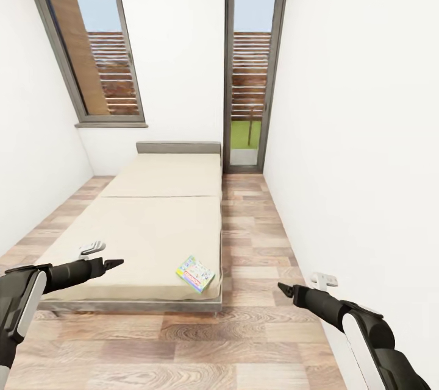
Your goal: Put all the toys in the child's room - the three board games (two on the bed and one on the table), the two jigsaw puzzles on the table, and the tennis ball on the table - inside the toy box on the table in the child's room.
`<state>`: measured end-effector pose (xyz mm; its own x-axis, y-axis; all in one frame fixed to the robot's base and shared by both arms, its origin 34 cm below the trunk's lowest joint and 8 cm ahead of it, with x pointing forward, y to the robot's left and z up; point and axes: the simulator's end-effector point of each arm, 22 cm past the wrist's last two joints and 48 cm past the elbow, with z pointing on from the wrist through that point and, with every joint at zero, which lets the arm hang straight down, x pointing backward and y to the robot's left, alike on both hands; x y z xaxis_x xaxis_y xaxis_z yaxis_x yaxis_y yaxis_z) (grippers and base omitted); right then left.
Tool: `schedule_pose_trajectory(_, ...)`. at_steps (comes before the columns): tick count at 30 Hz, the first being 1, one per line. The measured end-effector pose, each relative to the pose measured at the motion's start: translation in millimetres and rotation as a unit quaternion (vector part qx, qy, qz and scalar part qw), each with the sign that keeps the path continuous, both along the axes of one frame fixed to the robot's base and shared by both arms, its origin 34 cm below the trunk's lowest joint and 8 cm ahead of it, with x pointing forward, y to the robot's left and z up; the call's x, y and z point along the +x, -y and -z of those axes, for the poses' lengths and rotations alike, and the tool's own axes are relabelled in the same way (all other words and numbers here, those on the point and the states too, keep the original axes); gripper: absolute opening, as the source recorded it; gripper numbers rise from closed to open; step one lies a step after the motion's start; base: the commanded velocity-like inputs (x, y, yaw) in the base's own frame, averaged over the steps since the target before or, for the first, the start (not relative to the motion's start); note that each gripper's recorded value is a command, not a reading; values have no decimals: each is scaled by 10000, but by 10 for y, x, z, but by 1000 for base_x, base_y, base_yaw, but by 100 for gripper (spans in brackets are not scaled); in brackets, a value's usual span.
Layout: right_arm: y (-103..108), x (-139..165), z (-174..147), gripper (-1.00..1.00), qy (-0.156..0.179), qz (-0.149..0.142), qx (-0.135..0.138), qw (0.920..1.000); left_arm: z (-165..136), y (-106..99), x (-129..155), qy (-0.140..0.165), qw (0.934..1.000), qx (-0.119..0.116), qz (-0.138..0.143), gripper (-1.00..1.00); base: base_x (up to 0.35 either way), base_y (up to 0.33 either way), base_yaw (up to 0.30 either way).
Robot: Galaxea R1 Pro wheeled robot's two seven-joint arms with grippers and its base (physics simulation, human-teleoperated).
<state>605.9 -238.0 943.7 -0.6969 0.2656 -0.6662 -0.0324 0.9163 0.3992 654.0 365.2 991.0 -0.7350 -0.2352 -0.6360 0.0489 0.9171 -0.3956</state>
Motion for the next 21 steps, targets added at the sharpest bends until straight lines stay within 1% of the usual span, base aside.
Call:
schedule_pose_trajectory(7, -1, 1, 0, 100, 1, 0, 1, 10000, 2, 2, 1, -1, 10000, 2, 4, 100, 52, -89, 0)
schedule_pose_trajectory(21, -4, 1, 1, 100, 2, -4, 1, 10000, 14, 35, -1, -13, 10000, -42, 17, 100, 5, -9, 0)
